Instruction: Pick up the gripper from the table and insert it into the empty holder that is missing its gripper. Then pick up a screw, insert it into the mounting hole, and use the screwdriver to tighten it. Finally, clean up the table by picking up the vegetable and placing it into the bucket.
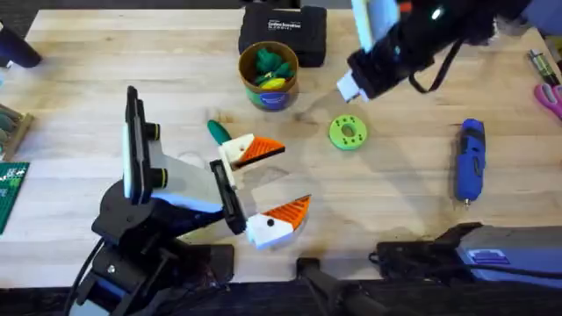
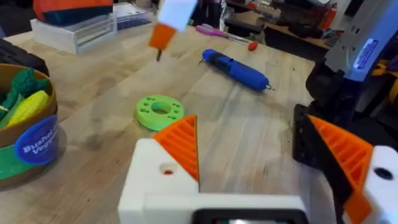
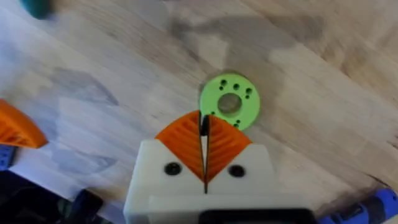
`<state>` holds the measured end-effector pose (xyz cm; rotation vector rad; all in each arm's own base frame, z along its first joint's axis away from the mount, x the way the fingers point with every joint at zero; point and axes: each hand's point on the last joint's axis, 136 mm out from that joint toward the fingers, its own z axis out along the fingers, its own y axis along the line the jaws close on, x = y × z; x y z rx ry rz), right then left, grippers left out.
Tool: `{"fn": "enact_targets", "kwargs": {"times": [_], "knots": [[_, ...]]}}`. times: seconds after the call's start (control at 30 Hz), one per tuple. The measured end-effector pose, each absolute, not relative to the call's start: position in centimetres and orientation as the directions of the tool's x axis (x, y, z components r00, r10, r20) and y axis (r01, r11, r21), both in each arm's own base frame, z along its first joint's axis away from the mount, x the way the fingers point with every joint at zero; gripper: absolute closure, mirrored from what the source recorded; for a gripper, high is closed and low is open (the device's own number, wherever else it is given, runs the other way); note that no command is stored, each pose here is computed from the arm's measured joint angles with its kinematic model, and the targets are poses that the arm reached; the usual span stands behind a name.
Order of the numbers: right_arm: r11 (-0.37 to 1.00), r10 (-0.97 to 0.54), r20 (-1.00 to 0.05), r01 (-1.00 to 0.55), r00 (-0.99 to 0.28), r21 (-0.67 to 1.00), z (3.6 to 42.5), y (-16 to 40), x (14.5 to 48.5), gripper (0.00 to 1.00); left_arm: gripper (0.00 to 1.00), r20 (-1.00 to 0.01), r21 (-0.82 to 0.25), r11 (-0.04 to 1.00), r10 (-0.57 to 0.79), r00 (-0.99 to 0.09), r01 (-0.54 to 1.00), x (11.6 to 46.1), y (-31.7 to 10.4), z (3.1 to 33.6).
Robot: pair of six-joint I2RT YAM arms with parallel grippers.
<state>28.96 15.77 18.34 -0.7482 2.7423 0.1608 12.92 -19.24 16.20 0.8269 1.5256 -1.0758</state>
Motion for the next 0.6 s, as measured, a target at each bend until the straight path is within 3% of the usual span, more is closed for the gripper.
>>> {"fn": "enact_targets", "kwargs": {"times": [0.1,0.23,0.43,0.6], "knots": [[0.849,-0.457,-0.354,-0.519,-0.816,0.102,21.2,17.4,28.9,0.994,0.015,-0.976,-0.211,0.358,-0.03,-0.215,0.909,12.9,-19.2,16.2],[0.817,-0.484,-0.34,-0.555,-0.807,0.155,23.6,19.8,27.7,0.994,0.016,-0.976,-0.211,0.358,-0.03,-0.215,0.909,12.9,-19.2,16.2],[0.746,-0.581,-0.277,-0.637,-0.765,0.196,24.9,24.3,26.0,0.994,0.016,-0.976,-0.211,0.358,-0.03,-0.215,0.909,12.9,-19.2,16.2],[0.671,-0.632,-0.291,-0.695,-0.718,0.258,25.1,28.2,24.6,0.994,0.015,-0.976,-0.211,0.358,-0.03,-0.215,0.91,12.9,-19.2,16.2]]}}
